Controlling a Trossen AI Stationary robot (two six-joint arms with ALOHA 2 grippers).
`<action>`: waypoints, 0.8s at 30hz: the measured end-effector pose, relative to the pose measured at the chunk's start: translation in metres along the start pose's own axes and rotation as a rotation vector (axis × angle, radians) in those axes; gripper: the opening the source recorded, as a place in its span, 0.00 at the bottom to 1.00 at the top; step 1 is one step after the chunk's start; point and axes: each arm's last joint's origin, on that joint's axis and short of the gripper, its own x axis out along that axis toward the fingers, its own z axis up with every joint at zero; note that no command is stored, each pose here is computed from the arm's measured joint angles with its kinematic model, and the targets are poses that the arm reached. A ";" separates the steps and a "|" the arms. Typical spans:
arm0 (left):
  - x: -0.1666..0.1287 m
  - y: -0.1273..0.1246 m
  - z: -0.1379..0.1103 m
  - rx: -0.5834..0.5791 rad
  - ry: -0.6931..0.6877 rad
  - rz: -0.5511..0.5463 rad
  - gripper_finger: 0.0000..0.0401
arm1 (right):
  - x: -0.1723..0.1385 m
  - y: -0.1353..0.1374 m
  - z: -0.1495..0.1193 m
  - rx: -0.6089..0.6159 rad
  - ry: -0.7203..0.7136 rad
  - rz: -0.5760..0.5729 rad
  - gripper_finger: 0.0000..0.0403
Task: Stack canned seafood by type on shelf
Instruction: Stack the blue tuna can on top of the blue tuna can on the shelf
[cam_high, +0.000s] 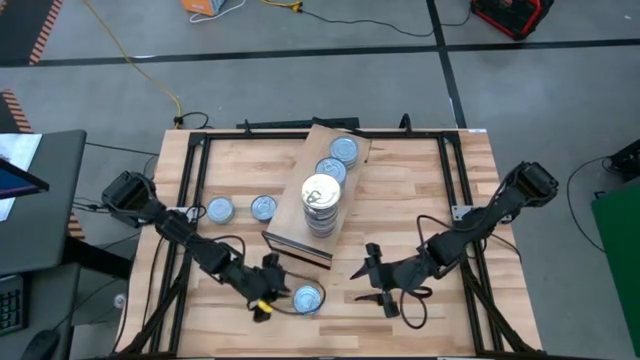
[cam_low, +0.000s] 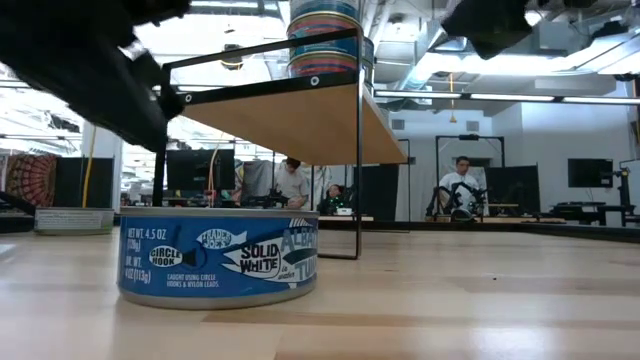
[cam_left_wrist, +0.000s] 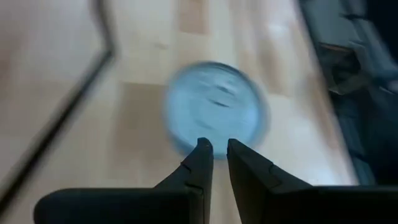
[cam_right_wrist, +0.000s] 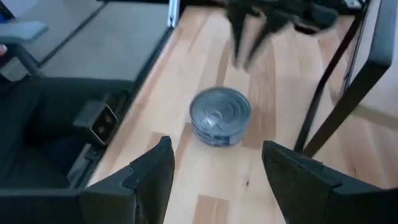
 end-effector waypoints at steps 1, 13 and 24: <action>0.001 -0.002 -0.002 0.004 0.017 -0.024 0.11 | 0.002 0.000 -0.002 -0.003 0.013 -0.004 0.67; 0.048 -0.016 -0.019 -0.030 0.171 -0.113 0.11 | 0.007 -0.006 -0.006 -0.002 0.044 -0.029 0.67; 0.098 -0.033 0.017 0.277 0.051 -0.023 0.11 | -0.003 -0.005 -0.006 0.049 0.078 -0.029 0.67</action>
